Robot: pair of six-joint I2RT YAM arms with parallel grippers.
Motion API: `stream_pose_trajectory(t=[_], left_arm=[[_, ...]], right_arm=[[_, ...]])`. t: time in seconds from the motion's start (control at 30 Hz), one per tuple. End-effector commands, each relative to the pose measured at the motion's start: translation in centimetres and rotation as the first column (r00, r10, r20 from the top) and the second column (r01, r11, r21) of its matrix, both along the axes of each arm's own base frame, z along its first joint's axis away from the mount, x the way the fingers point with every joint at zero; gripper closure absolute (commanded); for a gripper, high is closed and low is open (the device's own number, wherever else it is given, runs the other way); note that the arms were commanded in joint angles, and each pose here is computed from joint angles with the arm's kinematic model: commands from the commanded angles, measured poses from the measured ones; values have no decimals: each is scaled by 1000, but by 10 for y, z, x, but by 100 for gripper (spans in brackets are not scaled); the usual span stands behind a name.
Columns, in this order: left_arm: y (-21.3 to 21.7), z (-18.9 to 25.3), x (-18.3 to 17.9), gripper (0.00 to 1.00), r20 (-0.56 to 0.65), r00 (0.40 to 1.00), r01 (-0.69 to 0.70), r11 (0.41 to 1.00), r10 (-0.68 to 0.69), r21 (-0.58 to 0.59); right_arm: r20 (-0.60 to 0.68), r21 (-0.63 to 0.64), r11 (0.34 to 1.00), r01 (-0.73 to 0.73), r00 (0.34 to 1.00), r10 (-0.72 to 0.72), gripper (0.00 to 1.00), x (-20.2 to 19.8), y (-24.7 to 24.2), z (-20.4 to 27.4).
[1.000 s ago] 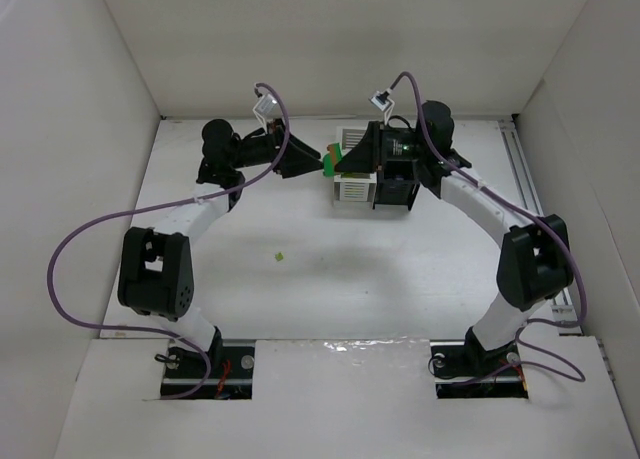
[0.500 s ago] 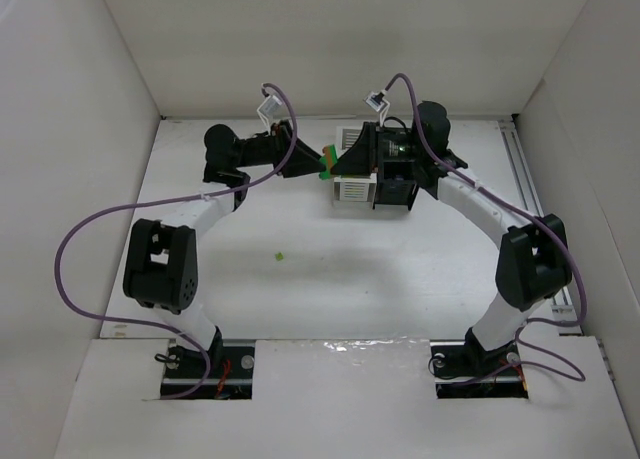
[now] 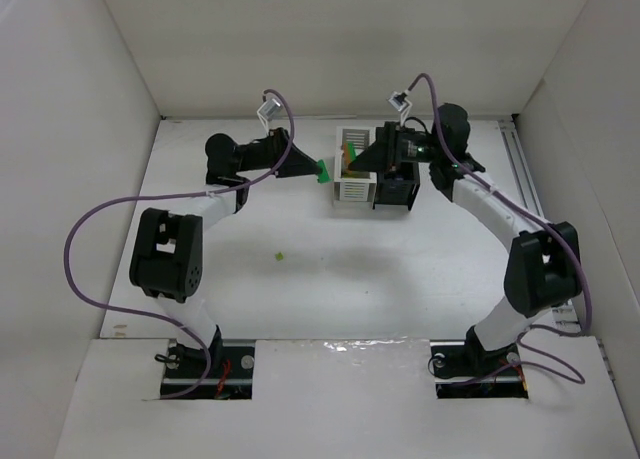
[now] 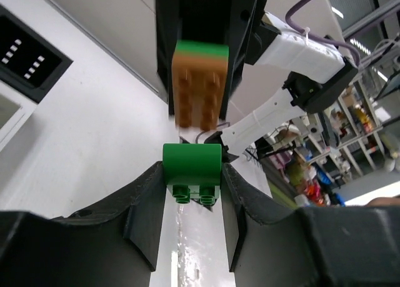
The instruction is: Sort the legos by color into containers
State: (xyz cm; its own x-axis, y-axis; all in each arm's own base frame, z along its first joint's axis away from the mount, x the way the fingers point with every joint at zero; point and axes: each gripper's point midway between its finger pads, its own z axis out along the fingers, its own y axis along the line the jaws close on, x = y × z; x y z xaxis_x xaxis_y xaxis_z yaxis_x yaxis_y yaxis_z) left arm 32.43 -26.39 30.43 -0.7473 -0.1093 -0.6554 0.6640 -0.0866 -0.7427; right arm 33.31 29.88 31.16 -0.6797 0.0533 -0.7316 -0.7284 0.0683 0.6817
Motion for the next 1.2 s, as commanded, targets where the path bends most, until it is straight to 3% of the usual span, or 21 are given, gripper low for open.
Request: stream_pose_trajectory(t=[0.0, 0.2, 0.23, 0.27, 0.3, 0.33, 0.37, 0.4, 0.47, 0.5, 0.67, 0.7, 0.73, 0.8, 0.9, 1.17], left_arm=[[18, 26, -18, 89, 313, 950, -1, 997, 25, -76], [17, 31, -4, 91, 297, 952, -58, 996, 77, -74], [15, 39, 6, 92, 394, 912, -91, 993, 114, -76], [6, 34, 18, 92, 290, 947, -139, 990, 140, -24], [0, 33, 29, 93, 310, 935, -187, 982, 173, 17], [-8, 60, 42, 95, 417, 884, -246, 969, 211, 31], [-24, 53, 52, 96, 549, 811, -287, 955, 201, 75], [-28, 36, 65, 98, 481, 846, -347, 922, 229, 171], [-35, 51, 79, 100, 490, 837, -368, 913, 242, 177], [-38, 36, 96, 100, 429, 852, -420, 880, 299, 220], [-56, 17, 133, 100, 458, 807, -535, 789, 373, 302], [-60, 31, 141, 100, 476, 786, -563, 775, 395, 287], [-70, 1, 151, 100, 456, 798, -572, 735, 395, 365], [-75, -7, 164, 100, 471, 791, -585, 710, 391, 393], [-92, -12, 175, 100, 485, 780, -598, 701, 397, 388], [-138, -5, 198, 100, 531, 747, -600, 749, 399, 282]], right_arm=[[145, 43, 995, 95, 984, -100, 100, 6, -39, 35], [143, 29, 978, 205, 968, -207, 100, 10, -78, 27], [186, 28, 975, 218, 958, -220, 100, 8, -84, 33], [168, 14, 970, 245, 955, -243, 100, 9, -90, 27], [170, 7, 958, 288, 943, -285, 100, 14, -100, 25], [208, 9, 950, 311, 929, -306, 100, 12, -106, 31], [206, 4, 942, 335, 922, -328, 100, 13, -111, 30], [195, -1, 927, 375, 909, -367, 100, 17, -119, 31], [212, -7, 912, 409, 892, -399, 100, 15, -128, 31], [209, -19, 905, 424, 887, -411, 100, 14, -129, 29], [236, -62, 794, 604, 782, -577, 100, 27, -153, 25], [258, -71, 774, 629, 761, -595, 100, 26, -157, 23], [265, -80, 759, 646, 748, -609, 100, 25, -160, 23], [284, -83, 700, 709, 690, -666, 100, 29, -171, 24], [281, -109, 648, 754, 648, -708, 100, 32, -180, 17], [267, -144, 630, 763, 643, -718, 100, 24, -184, 6]])
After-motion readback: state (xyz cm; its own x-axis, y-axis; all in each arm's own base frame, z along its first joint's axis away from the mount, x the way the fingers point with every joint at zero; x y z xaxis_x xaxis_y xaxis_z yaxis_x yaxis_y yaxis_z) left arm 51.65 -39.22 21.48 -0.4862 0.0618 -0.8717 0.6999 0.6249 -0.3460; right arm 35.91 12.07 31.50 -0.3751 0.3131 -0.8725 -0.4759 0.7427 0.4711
